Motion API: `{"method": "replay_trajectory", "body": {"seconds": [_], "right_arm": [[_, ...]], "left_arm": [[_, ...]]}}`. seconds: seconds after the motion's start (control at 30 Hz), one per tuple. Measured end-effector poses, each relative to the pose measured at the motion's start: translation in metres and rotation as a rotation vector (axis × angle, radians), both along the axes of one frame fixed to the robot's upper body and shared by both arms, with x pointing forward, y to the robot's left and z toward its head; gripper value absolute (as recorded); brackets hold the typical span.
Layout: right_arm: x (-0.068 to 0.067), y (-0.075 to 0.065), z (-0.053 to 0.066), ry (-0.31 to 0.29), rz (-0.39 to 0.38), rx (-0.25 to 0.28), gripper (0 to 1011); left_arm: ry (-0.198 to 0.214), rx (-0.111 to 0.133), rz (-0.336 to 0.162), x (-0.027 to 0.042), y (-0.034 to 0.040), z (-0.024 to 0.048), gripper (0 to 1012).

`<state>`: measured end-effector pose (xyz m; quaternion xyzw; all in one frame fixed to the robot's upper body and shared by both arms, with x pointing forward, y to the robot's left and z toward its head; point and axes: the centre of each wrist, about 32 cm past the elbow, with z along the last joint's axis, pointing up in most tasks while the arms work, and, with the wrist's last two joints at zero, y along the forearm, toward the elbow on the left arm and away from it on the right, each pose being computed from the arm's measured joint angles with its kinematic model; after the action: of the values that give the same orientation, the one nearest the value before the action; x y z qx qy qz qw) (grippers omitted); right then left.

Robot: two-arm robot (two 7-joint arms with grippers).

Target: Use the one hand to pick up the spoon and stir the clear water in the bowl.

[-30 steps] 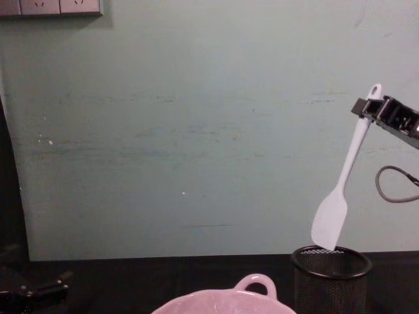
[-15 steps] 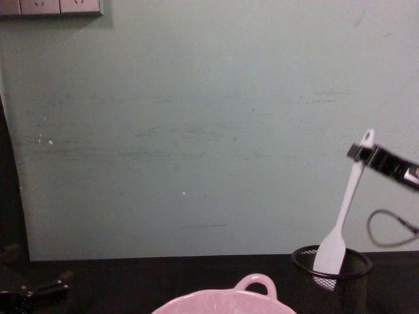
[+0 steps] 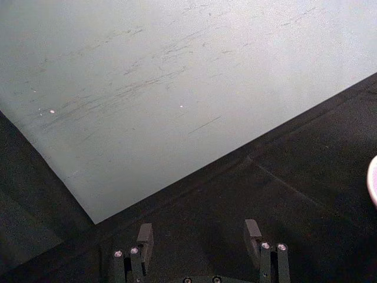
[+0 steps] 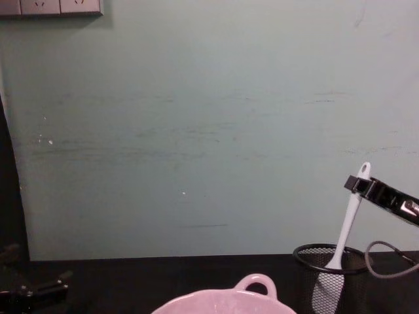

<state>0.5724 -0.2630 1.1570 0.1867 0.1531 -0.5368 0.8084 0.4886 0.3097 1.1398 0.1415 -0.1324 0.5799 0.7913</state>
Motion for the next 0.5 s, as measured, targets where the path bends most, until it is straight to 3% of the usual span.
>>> {"method": "replay_trajectory", "body": {"seconds": [0.5], "right_arm": [[-0.014,-0.006,0.002,0.023,0.023,0.011,114]], "left_arm": [[0.0,0.0,0.0,0.0,0.0,0.0,1011]]}}
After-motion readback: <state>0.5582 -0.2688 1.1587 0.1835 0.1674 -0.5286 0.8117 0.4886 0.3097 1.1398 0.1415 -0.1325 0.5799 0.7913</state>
